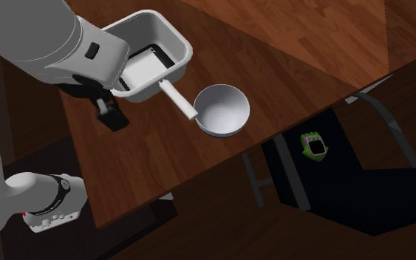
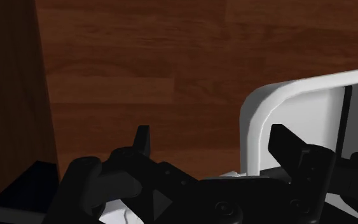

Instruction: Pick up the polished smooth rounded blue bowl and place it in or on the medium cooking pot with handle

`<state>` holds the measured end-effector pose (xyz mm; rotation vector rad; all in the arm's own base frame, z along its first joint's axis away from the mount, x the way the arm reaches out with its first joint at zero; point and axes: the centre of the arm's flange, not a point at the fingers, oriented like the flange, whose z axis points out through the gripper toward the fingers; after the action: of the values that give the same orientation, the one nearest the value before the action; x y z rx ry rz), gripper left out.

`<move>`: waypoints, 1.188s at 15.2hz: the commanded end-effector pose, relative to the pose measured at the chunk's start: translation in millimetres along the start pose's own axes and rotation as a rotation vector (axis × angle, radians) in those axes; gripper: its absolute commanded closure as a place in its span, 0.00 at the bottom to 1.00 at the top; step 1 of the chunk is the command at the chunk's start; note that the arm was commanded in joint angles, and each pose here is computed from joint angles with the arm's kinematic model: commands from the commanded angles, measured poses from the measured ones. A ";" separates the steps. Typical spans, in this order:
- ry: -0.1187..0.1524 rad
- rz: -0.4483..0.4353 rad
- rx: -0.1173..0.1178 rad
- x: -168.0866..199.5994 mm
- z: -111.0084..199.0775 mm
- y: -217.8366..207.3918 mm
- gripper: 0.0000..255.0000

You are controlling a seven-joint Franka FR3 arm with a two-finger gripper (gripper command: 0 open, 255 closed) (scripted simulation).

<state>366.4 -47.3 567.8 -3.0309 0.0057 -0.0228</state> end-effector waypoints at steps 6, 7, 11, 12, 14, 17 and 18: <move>-0.002 0.012 0.006 75.1 27.7 51.9 0.00; -0.003 0.014 0.007 85.6 31.3 59.3 0.00; -0.004 0.021 0.010 127.5 45.5 89.1 0.00; -0.005 0.023 0.011 137.9 49.1 96.5 0.00; -0.005 0.026 0.013 158.7 56.3 111.5 0.00; -0.007 0.032 0.016 189.8 67.2 134.1 0.00; -0.007 0.033 0.016 200.2 70.9 141.7 0.00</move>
<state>556.3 -173.8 490.5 -3.0144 0.0540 -0.0109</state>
